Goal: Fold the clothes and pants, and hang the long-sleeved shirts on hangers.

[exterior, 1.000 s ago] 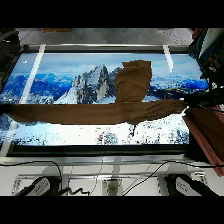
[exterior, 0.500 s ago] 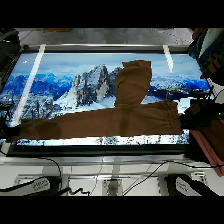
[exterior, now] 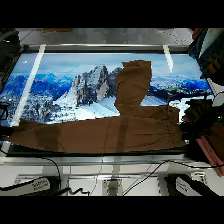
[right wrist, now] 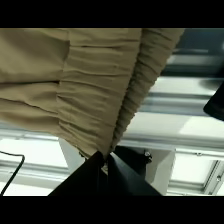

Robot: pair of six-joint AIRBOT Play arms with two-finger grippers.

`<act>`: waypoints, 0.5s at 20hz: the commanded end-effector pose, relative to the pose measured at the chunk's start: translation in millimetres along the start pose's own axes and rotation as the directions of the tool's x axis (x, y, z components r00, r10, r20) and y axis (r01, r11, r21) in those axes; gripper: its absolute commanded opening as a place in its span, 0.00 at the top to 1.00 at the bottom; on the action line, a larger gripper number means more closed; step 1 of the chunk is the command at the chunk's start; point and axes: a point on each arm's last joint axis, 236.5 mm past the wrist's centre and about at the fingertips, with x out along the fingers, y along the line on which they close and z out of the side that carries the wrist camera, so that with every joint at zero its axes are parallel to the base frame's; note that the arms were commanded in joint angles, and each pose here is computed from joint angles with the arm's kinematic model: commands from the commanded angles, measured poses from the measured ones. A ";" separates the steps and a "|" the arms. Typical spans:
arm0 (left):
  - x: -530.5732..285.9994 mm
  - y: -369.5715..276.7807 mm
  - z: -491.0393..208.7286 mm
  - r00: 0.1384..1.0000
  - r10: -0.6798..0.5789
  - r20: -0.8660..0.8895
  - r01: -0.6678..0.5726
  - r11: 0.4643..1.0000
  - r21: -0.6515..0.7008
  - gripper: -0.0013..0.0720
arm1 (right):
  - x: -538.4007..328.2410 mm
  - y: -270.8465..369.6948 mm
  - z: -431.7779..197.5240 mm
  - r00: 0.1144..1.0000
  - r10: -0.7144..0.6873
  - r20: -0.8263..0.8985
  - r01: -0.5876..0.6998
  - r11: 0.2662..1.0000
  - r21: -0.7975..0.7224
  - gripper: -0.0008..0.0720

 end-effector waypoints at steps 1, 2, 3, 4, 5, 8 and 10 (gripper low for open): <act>-0.8 -2.6 -14.1 0.998 -0.015 -0.060 0.015 1.000 0.002 0.97 | 0.4 1.0 -7.5 0.999 0.004 -0.033 -0.004 1.000 0.001 0.95; -0.8 -4.9 -20.2 0.996 -0.024 -0.088 0.024 1.000 0.003 0.96 | 0.3 1.6 -10.1 0.999 0.006 -0.044 -0.006 1.000 0.001 0.95; -0.2 -7.9 -25.9 0.993 -0.035 -0.115 0.037 0.999 0.016 0.97 | 0.2 1.8 -11.4 0.999 0.007 -0.049 -0.007 1.000 0.001 0.95; 1.2 -10.7 -29.8 0.989 -0.044 -0.138 0.048 0.999 0.025 0.96 | 0.2 1.8 -11.4 0.999 0.007 -0.049 -0.007 1.000 0.001 0.95; 2.5 -13.4 -33.4 0.986 -0.053 -0.159 0.058 0.998 0.027 0.96 | 0.2 1.8 -11.4 0.999 0.007 -0.049 -0.007 1.000 0.000 0.94; 5.3 -22.5 -47.5 0.968 -0.084 -0.235 0.094 0.995 0.032 0.96 | 0.2 1.8 -11.4 0.999 0.007 -0.049 -0.008 1.000 -0.017 0.95; 6.8 -23.8 -54.1 0.960 -0.093 -0.265 0.104 0.994 0.028 0.96 | 0.2 1.8 -11.1 0.999 0.007 -0.047 -0.008 1.000 -0.018 0.94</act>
